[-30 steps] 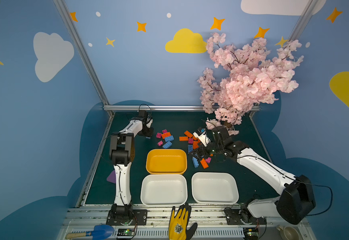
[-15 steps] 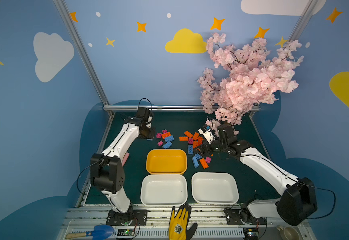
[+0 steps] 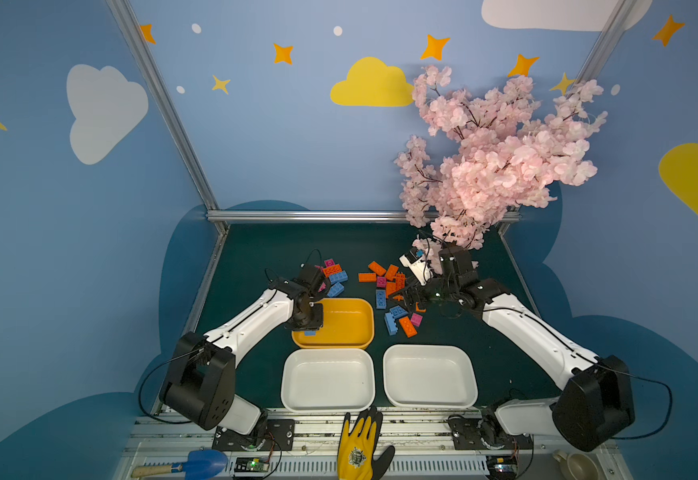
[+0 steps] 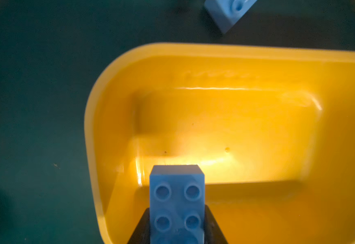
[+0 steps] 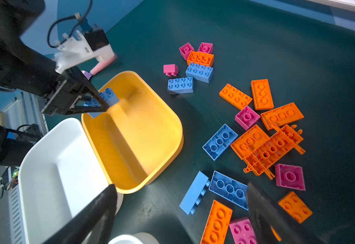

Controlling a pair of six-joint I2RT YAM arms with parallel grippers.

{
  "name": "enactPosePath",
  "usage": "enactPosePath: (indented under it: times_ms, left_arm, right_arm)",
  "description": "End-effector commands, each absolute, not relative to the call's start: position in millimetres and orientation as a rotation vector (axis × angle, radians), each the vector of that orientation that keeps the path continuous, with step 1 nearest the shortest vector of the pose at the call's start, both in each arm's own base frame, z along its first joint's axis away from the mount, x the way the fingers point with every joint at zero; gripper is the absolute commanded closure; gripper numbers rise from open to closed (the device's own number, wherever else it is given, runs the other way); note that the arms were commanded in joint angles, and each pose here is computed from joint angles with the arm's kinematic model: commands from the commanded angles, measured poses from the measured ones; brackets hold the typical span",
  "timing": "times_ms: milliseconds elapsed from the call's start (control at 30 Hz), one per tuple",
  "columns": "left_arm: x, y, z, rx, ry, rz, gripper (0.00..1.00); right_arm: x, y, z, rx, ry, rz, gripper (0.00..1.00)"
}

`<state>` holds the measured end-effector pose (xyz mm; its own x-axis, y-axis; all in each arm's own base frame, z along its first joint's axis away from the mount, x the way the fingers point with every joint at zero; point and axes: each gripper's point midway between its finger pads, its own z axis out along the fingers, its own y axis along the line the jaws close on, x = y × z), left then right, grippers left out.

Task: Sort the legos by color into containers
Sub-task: 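Grasp the light blue brick with the left gripper and carry it over the yellow bin, then open the left gripper to drop the blue brick into the yellow bin, then move the left gripper back to the pile above a pink brick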

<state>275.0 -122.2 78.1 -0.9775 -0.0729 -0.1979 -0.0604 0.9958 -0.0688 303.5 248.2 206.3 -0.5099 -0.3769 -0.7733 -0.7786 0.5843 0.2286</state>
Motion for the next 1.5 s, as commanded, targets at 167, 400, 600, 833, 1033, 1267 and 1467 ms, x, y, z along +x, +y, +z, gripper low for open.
enactPosePath:
  times_ms: [167, 400, 600, 833, 1033, 1267, 1467]
  left_arm:
    - [317.7, -117.8, 62.9, -0.114, 2.803, 0.052, 0.67]
    - [311.5, -115.1, 65.2, -0.108, 2.872, 0.113, 0.56]
    - [308.7, -125.2, 105.4, -0.068, 2.868, 0.048, 0.46]
    - [364.9, -116.2, 132.0, -0.014, 2.777, 0.068, 0.42]
    - [421.5, -107.0, 112.2, 0.054, 2.732, 0.041, 0.42]
    - [469.7, -108.3, 78.8, 0.118, 2.727, 0.015, 0.41]
    - [499.4, -111.1, 57.1, 0.125, 2.726, 0.001, 0.41]
  right_arm:
    - [300.4, 253.5, 220.2, -0.945, 2.063, 0.795, 0.06]
    - [297.1, 248.7, 219.8, -0.945, 2.074, 0.788, 0.06]
    - [301.6, 244.9, 225.0, -0.899, 2.07, 0.804, 0.06]
    - [307.9, 245.4, 231.3, -0.874, 2.059, 0.829, 0.06]
    - [310.9, 239.6, 234.4, -0.859, 2.057, 0.811, 0.06]
    - [312.2, 233.4, 234.5, -0.848, 2.068, 0.79, 0.06]
    - [311.0, 231.1, 231.9, -0.842, 2.083, 0.785, 0.06]
